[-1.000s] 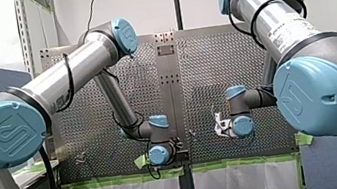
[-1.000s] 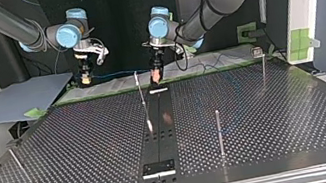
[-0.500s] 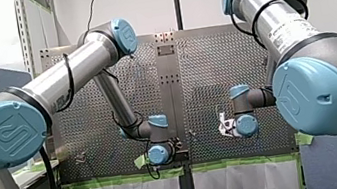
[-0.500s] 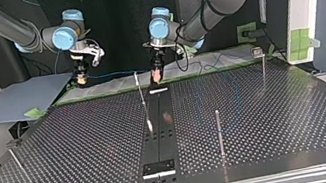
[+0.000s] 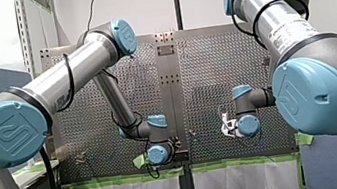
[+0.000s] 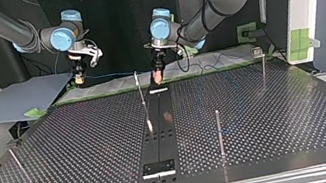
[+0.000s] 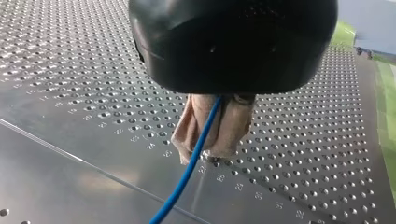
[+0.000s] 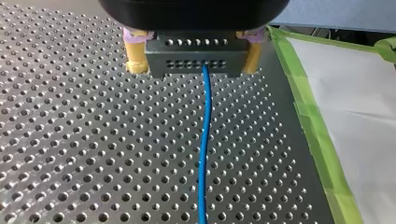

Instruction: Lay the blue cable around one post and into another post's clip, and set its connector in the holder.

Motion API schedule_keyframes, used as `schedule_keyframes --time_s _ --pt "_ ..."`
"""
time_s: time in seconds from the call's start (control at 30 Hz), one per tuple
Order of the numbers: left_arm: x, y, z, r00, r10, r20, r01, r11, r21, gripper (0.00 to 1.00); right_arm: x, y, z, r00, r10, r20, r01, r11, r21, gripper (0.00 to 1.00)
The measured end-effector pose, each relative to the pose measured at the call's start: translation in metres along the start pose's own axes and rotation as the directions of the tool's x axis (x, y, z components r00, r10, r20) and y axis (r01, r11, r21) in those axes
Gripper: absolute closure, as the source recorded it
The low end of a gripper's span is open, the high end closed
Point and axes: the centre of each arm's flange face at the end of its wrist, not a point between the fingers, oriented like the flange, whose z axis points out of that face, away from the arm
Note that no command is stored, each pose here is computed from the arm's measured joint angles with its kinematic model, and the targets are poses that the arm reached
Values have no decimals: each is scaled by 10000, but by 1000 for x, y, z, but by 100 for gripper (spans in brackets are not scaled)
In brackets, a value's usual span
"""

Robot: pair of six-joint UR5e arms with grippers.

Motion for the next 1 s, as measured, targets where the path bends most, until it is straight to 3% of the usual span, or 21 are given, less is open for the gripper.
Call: schedule_keyframes --time_s 0.53,1.0 --pt "18 3 15 9999 94 -127 -93 9999 78 89 -7 11 6 10000 46 -17 -46 9998 -219 80" --pt "-4 2 47 9990 -364 243 363 9993 65 89 0 30 23 9995 154 -285 -165 9990 -417 80"
